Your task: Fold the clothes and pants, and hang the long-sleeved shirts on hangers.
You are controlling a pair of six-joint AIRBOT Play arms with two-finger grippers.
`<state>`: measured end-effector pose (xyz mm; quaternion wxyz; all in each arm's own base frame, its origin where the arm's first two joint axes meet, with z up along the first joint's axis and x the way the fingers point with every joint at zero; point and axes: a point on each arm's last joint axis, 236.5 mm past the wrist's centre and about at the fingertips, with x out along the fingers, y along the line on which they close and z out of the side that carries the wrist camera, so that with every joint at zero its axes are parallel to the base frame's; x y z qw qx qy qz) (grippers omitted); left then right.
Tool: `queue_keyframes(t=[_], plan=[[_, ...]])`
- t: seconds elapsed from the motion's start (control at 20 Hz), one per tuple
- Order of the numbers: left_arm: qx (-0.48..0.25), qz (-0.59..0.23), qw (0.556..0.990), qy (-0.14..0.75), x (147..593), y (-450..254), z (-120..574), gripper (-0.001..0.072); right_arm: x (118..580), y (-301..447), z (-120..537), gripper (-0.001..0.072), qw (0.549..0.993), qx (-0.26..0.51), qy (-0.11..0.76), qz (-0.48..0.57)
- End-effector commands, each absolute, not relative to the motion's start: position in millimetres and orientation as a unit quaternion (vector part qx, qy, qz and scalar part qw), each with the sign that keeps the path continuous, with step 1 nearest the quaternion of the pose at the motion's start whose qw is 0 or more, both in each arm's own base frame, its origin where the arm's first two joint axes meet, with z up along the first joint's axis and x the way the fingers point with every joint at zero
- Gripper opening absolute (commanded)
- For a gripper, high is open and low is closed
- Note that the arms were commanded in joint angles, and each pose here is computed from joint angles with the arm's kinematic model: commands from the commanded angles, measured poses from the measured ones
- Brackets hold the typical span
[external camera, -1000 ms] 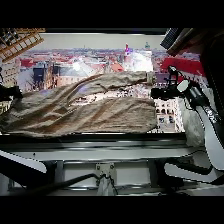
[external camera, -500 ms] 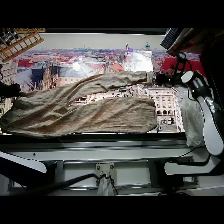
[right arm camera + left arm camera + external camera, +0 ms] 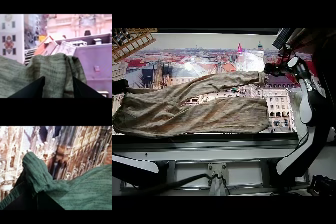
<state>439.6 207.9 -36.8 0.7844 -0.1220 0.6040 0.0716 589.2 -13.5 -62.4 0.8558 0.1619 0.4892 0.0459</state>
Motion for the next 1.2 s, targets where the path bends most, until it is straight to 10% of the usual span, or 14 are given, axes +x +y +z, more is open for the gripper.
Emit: queue_keyframes(t=[0.0,0.2,0.4,0.75,1.15], plan=[[-0.121,0.075,0.789,0.597,443,210,-34,0.0011,595,-5,-89,0.0436,0.837,0.177,0.515,0.055],[-0.137,0.068,0.799,0.582,452,204,-31,0.0012,594,10,-100,0.0378,0.828,0.179,0.527,0.066],[-0.157,0.056,0.807,0.567,459,195,-24,0.0011,596,21,-88,0.0021,0.832,0.170,0.523,0.078],[-0.150,0.144,0.880,0.428,474,234,82,0.0009,603,-6,90,0.0020,0.903,0.135,0.400,0.077],[-0.101,0.183,0.887,0.412,431,235,148,0.0008,486,-10,251,0.0019,0.930,0.035,0.361,0.062]])
